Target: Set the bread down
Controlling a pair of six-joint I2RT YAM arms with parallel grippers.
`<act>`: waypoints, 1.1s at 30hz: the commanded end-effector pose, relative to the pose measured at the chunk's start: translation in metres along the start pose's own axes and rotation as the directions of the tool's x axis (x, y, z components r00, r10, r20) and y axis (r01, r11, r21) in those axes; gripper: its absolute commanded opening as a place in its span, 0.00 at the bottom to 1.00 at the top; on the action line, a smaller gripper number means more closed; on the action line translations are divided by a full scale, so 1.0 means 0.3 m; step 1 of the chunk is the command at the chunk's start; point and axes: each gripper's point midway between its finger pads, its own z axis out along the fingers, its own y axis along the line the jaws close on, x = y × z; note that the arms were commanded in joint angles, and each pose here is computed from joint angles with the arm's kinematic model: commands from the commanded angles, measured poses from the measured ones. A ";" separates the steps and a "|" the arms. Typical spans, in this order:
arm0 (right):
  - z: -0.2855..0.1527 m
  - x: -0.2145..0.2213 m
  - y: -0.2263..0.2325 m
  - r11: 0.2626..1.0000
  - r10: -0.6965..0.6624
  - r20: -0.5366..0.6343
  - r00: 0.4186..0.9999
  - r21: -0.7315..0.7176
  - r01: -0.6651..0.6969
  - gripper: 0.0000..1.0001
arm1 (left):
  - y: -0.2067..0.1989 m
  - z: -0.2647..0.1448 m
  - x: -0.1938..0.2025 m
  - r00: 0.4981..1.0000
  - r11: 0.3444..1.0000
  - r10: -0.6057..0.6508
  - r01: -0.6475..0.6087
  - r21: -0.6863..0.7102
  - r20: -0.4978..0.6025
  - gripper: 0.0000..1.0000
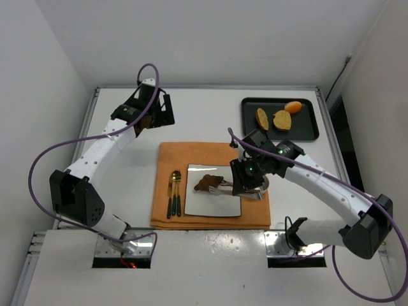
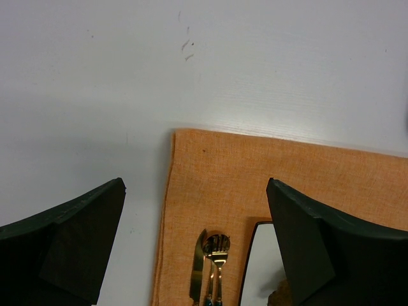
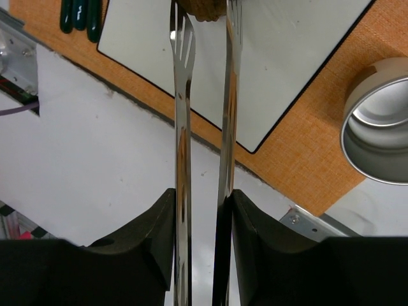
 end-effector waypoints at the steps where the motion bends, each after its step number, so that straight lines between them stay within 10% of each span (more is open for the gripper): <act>1: -0.027 -0.043 0.006 1.000 0.001 0.052 0.999 0.021 -0.002 0.37 | -0.004 -0.051 -0.052 0.999 0.999 -0.029 0.028 0.028 0.045 0.99; 14: -0.082 -0.083 0.003 0.998 -0.005 0.096 0.995 0.062 -0.001 0.48 | -0.001 -0.046 -0.040 0.999 0.999 -0.026 0.025 0.024 0.037 0.99; 33: -0.340 -0.427 -0.242 0.832 0.066 0.557 0.828 0.427 -0.353 0.45 | -0.013 -0.082 -0.064 0.997 0.998 -0.038 0.034 0.059 0.063 0.99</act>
